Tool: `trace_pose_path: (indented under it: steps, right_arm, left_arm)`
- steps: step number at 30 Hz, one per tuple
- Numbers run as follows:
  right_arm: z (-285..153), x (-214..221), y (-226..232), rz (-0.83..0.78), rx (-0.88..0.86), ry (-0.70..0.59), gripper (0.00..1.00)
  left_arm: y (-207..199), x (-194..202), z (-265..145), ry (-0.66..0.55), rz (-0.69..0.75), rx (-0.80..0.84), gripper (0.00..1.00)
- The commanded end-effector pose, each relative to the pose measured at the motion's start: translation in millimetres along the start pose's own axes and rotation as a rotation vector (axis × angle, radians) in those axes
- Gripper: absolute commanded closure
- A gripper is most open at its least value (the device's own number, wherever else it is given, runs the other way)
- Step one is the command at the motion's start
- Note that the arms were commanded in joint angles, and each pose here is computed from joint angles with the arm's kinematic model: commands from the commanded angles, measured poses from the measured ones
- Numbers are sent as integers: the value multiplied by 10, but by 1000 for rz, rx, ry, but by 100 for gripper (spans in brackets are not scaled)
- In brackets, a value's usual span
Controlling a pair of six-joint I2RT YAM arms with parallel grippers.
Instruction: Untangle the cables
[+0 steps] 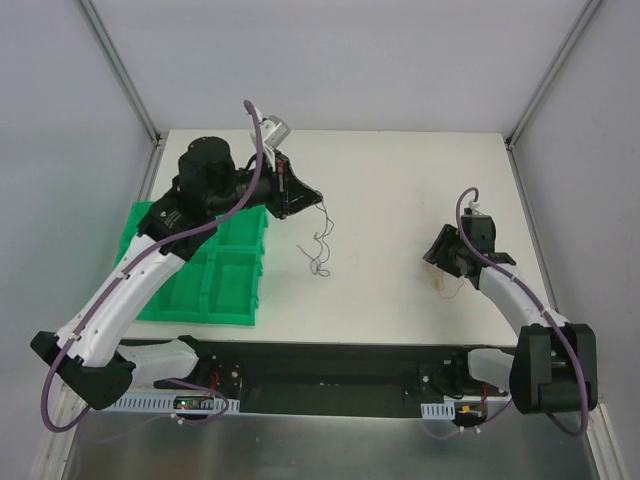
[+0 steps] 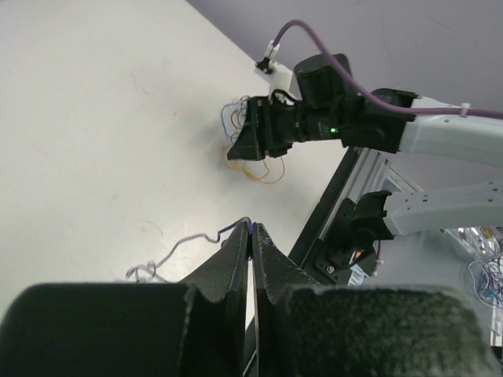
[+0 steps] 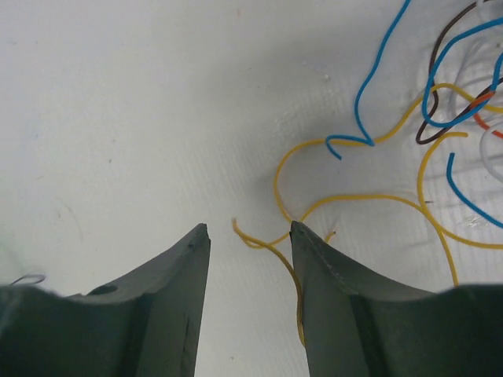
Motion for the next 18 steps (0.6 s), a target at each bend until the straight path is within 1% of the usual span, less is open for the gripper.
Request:
trace_pose_path:
  steps: [1,5,8,11,15,18]
  right_arm:
    - [-152,14,137,-44,-108,-63,50]
    - [-212,52,129,-54,-142,-109,50]
    - [-228,94,118,-59,-155,-111,49]
    - [-251,93,165,-72,-172,-106,45]
    - [-280,61,187,-72,-167,-109,39]
    - [-300,58,179,-76,-151,-104,38]
  left_arm:
    - [147,168,204,34,-74,18,100]
    - [383,512,375,121,-144,-52,100]
    - [553,817,428,185,-177,-118,100]
    - [729,1125,488,254,-213,-189,100]
    - [875,1314,638,323,-248,-211,100]
    - [942,1395,798,374,-290,-189,100]
Point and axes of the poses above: each gripper's point midway between its finger pads, its own z axis out along the fingers, its own y axis along the line the jaws close on, x = y × z, the point moved 7 cm from there along -z, back along the fingers, and after that the axes turned 4 degrees about z, right-handed, at the moved point
